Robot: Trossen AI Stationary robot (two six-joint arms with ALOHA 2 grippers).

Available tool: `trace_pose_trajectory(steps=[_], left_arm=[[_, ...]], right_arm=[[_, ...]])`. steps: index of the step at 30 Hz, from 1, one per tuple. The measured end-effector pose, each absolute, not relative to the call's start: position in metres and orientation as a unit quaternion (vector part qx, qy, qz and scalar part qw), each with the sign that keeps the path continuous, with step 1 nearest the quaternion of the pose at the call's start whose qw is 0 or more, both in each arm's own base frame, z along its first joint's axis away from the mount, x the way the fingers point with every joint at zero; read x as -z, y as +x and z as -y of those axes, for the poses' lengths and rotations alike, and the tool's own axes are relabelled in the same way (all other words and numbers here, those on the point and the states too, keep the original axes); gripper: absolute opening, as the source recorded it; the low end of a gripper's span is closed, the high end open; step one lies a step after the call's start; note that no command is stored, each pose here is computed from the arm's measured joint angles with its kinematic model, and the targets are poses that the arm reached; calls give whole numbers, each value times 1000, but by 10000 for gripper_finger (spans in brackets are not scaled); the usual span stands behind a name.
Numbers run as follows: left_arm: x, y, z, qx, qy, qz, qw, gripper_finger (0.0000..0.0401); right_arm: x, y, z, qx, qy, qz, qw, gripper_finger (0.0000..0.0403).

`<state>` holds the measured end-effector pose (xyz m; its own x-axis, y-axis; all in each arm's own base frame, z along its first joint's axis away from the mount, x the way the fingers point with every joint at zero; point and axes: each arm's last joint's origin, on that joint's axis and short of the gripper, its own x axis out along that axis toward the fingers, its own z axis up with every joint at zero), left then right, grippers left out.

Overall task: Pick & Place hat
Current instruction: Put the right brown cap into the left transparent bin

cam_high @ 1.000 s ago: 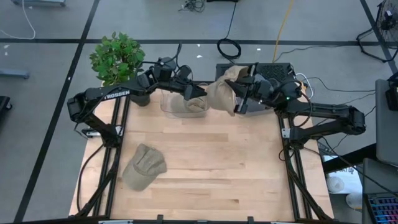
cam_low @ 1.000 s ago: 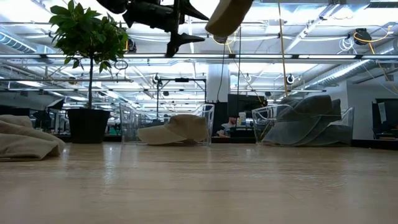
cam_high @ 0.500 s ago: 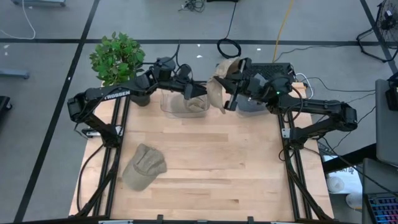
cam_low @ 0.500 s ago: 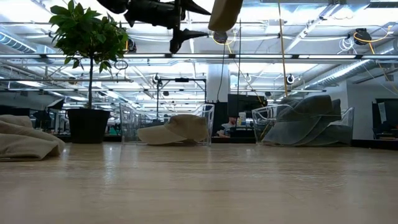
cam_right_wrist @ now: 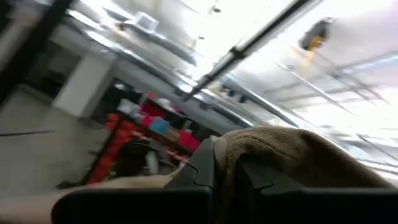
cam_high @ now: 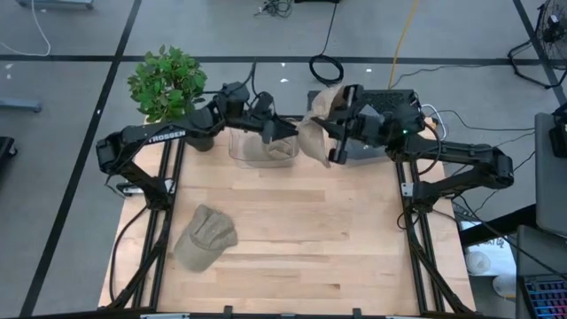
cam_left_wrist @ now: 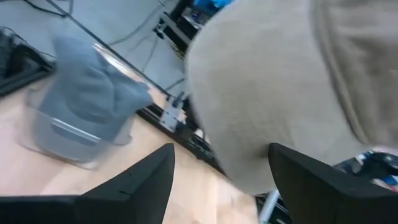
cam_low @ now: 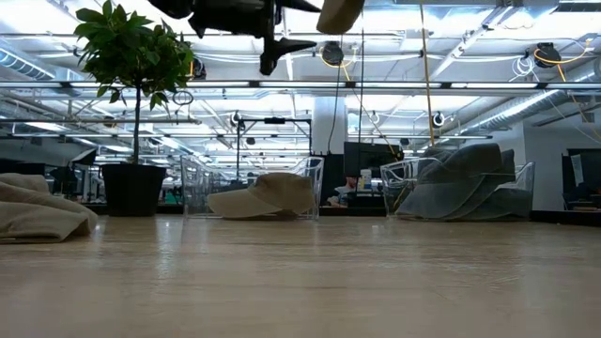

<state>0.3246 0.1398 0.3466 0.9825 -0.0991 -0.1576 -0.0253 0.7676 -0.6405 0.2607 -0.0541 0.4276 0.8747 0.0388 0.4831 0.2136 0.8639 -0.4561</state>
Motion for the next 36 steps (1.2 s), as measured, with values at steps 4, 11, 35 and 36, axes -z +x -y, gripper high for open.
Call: trace_pose_trajectory(steps=[4, 11, 35, 36], left_arm=[[-340, 324, -150, 3, -337, -97, 937, 269], [-295, 341, -161, 20, -352, -102, 930, 269], [-267, 356, -163, 250, -422, -6, 872, 269], [-267, 356, -163, 251, -420, -5, 872, 269]], right_arm=[[-420, 258, 52, -18, -286, 189, 939, 9], [-398, 249, 63, -113, -228, 66, 965, 9], [-400, 242, 83, 142, -336, -9, 931, 9], [-400, 242, 84, 152, -343, -13, 927, 9]])
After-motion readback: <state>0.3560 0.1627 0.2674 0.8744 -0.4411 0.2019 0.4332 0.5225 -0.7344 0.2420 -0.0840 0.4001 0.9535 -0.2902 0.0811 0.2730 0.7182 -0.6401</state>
